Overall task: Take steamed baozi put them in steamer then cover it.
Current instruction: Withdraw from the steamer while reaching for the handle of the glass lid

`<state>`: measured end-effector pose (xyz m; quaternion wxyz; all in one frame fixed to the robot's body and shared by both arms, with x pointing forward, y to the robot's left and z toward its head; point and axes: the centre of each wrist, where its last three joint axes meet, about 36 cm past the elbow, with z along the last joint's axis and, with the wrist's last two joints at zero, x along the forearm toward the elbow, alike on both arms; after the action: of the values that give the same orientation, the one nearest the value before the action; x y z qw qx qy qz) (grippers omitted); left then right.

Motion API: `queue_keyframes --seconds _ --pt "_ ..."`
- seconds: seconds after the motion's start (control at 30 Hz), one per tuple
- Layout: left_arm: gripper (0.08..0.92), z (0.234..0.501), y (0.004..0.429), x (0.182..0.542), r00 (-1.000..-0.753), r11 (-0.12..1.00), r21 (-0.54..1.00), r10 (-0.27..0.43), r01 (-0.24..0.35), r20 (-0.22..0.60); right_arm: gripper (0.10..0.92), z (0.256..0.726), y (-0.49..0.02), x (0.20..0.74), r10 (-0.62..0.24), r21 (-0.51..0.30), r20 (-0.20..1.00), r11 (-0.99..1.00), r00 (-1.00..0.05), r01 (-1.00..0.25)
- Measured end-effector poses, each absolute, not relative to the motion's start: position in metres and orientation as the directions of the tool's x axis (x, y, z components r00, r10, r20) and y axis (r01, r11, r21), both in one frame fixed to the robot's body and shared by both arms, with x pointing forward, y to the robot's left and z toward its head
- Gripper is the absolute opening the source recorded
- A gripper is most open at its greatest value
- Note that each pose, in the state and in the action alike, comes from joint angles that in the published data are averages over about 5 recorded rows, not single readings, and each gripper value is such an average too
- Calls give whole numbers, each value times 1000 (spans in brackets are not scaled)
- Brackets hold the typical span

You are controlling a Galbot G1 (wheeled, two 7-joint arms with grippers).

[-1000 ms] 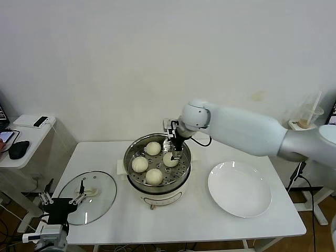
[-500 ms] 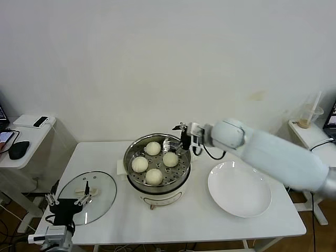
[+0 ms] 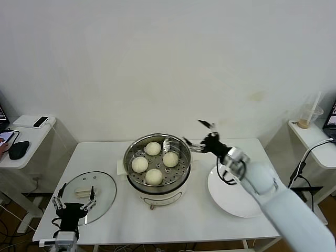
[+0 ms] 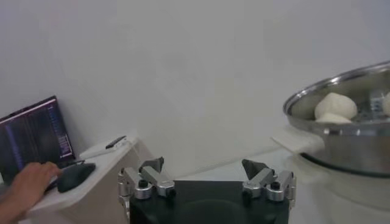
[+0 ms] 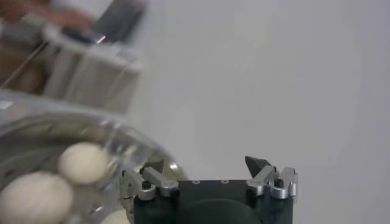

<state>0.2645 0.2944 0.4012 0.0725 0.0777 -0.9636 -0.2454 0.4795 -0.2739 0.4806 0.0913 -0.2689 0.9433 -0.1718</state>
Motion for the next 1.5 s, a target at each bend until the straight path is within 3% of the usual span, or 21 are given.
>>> queue_keyframes --seconds 0.2,0.37,0.57,0.77,1.0,1.5 --pt "823 383 311 262 -981 730 678 -180 -88 66 823 443 -320 428 -333 -278 -147 917 -931 -285" --pt "823 370 326 261 -989 547 836 -143 -41 45 823 422 -356 383 -178 -267 -131 954 -975 -138" --pt "823 350 343 267 -994 311 950 -88 29 59 823 405 -378 345 -61 -267 -97 963 -993 -34" --pt "823 328 363 276 -991 140 985 -63 105 115 823 395 -390 316 15 -269 -70 962 -997 33" --pt "823 308 386 289 -985 20 986 -55 164 165 823 392 -397 292 80 -274 -49 958 -996 90" --pt "823 293 417 330 -980 -87 977 -53 196 192 823 384 -400 259 163 -271 -20 949 -986 162"
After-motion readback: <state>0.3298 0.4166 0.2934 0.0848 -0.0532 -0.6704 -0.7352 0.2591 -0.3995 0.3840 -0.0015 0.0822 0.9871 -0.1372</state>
